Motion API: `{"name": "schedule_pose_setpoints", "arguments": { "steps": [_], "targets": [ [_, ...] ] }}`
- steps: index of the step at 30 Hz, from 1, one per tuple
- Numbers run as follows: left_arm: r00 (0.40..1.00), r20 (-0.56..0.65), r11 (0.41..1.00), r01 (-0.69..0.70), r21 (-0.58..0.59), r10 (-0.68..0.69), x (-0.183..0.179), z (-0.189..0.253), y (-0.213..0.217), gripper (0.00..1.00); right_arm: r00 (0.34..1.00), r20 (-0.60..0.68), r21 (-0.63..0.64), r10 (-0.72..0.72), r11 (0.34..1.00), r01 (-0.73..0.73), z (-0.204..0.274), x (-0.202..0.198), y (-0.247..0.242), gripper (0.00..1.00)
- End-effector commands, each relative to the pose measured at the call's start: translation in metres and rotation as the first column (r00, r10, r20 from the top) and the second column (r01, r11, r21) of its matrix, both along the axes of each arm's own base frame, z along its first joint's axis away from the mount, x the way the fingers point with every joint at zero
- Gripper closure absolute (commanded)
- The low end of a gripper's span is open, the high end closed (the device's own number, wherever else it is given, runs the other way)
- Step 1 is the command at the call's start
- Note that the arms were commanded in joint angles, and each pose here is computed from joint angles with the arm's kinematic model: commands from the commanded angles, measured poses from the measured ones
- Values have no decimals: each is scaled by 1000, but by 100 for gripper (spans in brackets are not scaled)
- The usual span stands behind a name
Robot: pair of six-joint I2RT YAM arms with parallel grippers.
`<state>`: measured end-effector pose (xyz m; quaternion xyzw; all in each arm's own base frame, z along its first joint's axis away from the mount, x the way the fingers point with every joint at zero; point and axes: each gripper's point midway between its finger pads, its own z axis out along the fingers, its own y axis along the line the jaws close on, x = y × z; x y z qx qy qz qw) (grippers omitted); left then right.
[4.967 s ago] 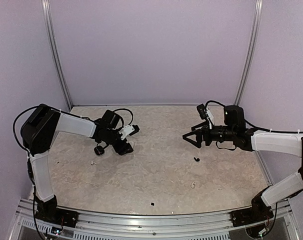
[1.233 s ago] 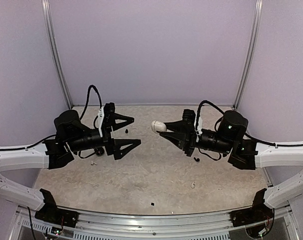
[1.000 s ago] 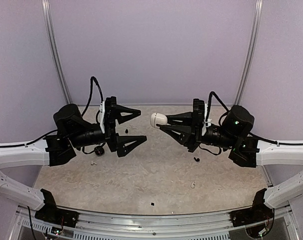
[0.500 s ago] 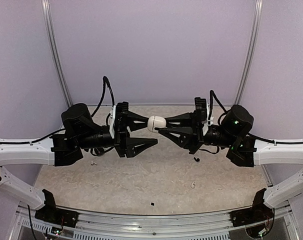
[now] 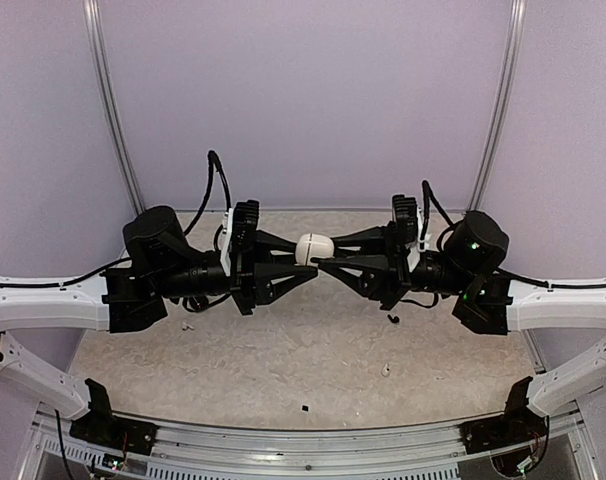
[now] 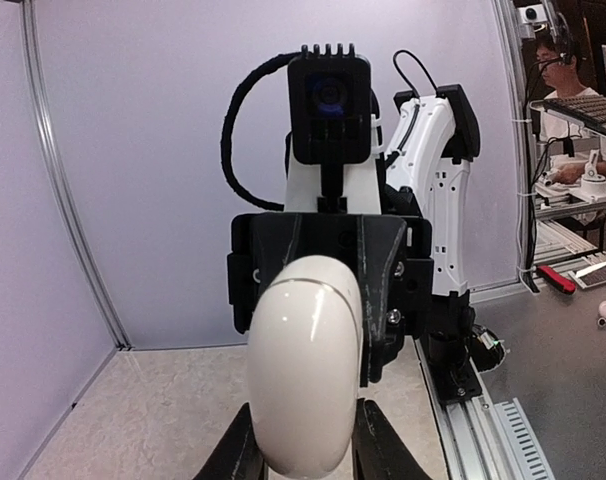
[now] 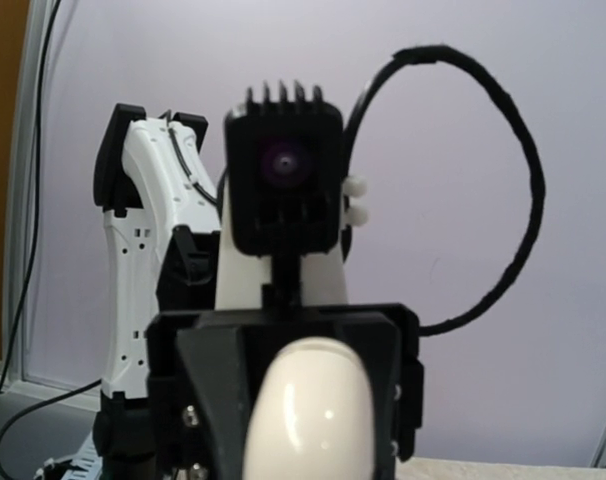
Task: Insert the wireless bluetooth earbuds into the charging case
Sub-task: Pass from the right arm to the left, then pass from the left arm to the right
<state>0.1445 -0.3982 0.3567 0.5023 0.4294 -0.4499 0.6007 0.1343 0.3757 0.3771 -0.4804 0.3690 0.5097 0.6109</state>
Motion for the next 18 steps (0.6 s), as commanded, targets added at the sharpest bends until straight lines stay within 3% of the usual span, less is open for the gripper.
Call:
{"name": "schedule_pose_setpoints", "arguments": {
  "steps": [1, 7, 18],
  "targets": [
    [1000, 0, 999, 29, -29, -29, -7, 16, -1, 72, 1000, 4, 27, -31, 999, 31, 5, 4, -6, 83],
    [1000, -23, 1000, 5, 28, -4, 1, 7, -1, 80, 998, -4, -17, -66, 998, 66, 4, 9, -6, 61],
    [994, -96, 974, -30, 223, 53, 24, -26, 11, 82, 984, 55, -250, -170, 952, 178, -9, 22, -10, 51]
  ]
}}
